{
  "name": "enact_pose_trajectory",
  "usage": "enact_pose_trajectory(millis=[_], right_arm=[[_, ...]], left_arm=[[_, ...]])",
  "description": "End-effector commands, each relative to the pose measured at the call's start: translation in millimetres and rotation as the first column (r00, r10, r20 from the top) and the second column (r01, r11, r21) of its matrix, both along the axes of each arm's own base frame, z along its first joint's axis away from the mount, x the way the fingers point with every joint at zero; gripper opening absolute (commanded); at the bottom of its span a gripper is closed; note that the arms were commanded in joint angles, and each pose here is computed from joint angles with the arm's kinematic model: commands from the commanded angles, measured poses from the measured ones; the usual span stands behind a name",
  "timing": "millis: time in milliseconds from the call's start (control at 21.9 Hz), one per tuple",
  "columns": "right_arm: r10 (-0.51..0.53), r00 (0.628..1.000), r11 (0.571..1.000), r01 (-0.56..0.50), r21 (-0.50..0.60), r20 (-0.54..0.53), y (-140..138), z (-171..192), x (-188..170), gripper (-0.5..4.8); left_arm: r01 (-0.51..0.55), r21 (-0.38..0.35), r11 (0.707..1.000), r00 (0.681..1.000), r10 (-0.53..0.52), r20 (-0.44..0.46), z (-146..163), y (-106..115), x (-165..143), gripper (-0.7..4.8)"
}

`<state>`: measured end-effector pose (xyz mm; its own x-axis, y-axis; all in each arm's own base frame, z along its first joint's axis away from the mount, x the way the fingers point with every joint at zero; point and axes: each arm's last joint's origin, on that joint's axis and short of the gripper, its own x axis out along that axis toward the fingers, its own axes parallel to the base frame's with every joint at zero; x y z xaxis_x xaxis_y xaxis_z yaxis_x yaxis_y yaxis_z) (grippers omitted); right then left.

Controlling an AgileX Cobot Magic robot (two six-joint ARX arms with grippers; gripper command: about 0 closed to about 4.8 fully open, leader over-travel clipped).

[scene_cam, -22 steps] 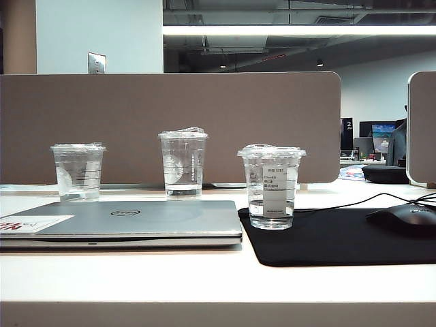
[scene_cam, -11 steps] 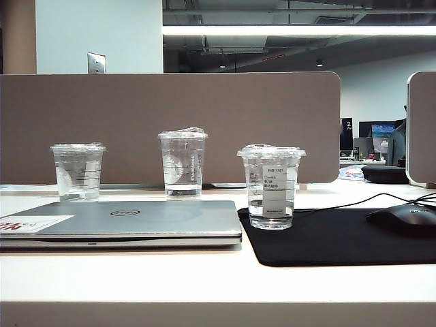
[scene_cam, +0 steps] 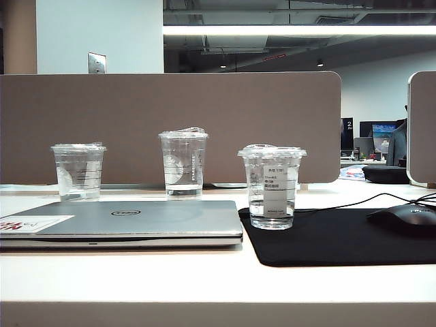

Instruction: Pick up the coffee cup on the right and place it on the right side of the laptop.

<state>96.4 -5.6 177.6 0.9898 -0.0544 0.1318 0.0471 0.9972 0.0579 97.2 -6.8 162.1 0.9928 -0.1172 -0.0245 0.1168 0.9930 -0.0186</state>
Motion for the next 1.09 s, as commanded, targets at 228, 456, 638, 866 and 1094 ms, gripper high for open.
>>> enact_pose_trajectory(millis=[228, 456, 638, 866, 1094], right_arm=[[0.003, 0.999, 1.0, -0.003, -0.003, -0.049, 0.4, -5.8, 0.7, -0.04], [0.005, 0.999, 0.997, -0.009, -0.071, -0.052, 1.6, -5.9, 0.7, -0.04], [0.005, 0.999, 0.997, -0.008, -0.071, -0.052, 1.5, -5.8, 0.7, -0.04], [0.005, 0.999, 0.997, -0.008, -0.071, -0.052, 1.5, -5.8, 0.7, -0.04], [0.005, 0.999, 0.997, -0.008, -0.071, -0.052, 1.5, -5.8, 0.7, -0.04]], left_arm=[[-0.001, 0.001, 1.0, 1.0, 0.001, 0.01, 1.8, 0.1, -0.2, -0.05], [-0.001, 0.001, 1.0, 1.0, 0.001, 0.01, 1.8, 0.1, -0.2, -0.05], [-0.001, 0.001, 1.0, 1.0, 0.001, 0.01, 1.8, 0.1, -0.2, -0.05], [-0.001, 0.001, 1.0, 1.0, 0.001, 0.01, 1.8, 0.1, -0.2, -0.05], [-0.001, 0.001, 1.0, 1.0, 0.001, 0.01, 1.8, 0.1, -0.2, -0.05]])
